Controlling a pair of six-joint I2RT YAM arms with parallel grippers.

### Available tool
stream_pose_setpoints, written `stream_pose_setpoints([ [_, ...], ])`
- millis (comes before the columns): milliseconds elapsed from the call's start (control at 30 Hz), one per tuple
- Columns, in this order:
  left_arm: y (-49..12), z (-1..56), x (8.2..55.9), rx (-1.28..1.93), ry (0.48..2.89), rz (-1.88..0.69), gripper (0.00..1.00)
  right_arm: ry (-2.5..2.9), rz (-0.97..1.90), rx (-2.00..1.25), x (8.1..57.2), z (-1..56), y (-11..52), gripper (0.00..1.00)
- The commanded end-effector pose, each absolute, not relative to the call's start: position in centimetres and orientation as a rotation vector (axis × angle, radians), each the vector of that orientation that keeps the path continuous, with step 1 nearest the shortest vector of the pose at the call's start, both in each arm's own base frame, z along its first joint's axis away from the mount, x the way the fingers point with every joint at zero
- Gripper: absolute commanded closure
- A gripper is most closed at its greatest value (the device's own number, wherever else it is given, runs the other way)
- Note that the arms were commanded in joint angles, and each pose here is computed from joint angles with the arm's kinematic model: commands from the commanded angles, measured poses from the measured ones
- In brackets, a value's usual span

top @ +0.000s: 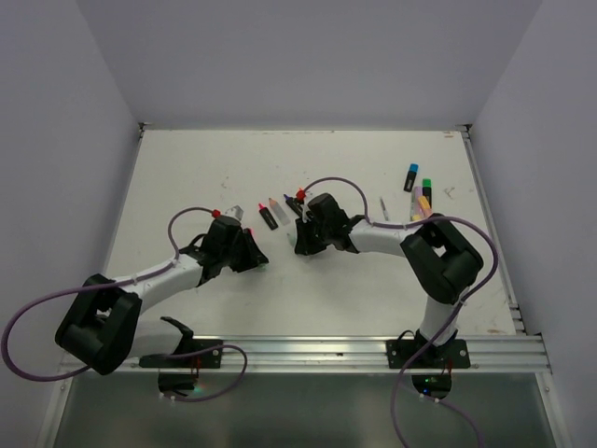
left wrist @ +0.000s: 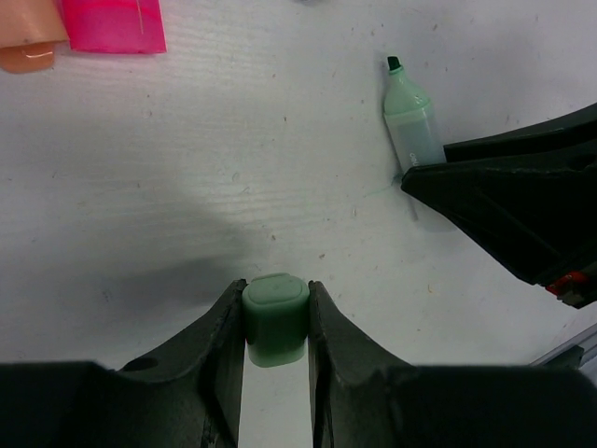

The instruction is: Open the pen caps

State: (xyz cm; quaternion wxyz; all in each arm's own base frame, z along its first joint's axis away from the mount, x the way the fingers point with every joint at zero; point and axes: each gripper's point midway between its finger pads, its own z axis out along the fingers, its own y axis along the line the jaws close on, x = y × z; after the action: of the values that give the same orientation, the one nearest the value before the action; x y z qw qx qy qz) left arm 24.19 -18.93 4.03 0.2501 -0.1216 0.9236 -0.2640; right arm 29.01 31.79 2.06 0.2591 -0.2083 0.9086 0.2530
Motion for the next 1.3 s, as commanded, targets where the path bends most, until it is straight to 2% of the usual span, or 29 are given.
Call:
stream_pose_setpoints([
  [0, -19.4, 4.1, 24.9, -0.342, 2.477, -0.733, 1.0, 2.392, 0.758, -0.566, 30.2, 3.9, 33.7, 1.0],
  [433, -18.5, 2.5, 25.4, -0.375, 2.471, -0.655, 0.99, 2.388, 0.863, -0.547, 29.9, 3.6, 35.8, 1.0],
  [633, -18.9, 1.8, 25.4, -0.371, 2.493, -0.668, 0.83, 2.396, 0.86, -0.536, 29.7, 3.2, 36.0, 1.0],
  [700, -19.0, 1.7, 25.5, -0.371, 2.493, -0.675, 0.81, 2.396, 0.866, -0.546, 29.6, 3.2, 36.1, 0.99],
  [733, -19.0, 1.6, 25.5, -0.371, 2.496, -0.673, 0.77, 2.398, 0.858, -0.543, 29.7, 3.1, 36.0, 0.98],
  [1033, -18.7, 1.0, 24.8, -0.382, 2.516, -0.661, 0.6, 2.414, 0.799, -0.557, 29.7, 2.7, 35.2, 0.82],
  [1267, -18.2, 1.0, 24.5, -0.395, 2.513, -0.648, 0.52, 2.413, 0.796, -0.574, 29.8, 2.8, 35.3, 0.75],
])
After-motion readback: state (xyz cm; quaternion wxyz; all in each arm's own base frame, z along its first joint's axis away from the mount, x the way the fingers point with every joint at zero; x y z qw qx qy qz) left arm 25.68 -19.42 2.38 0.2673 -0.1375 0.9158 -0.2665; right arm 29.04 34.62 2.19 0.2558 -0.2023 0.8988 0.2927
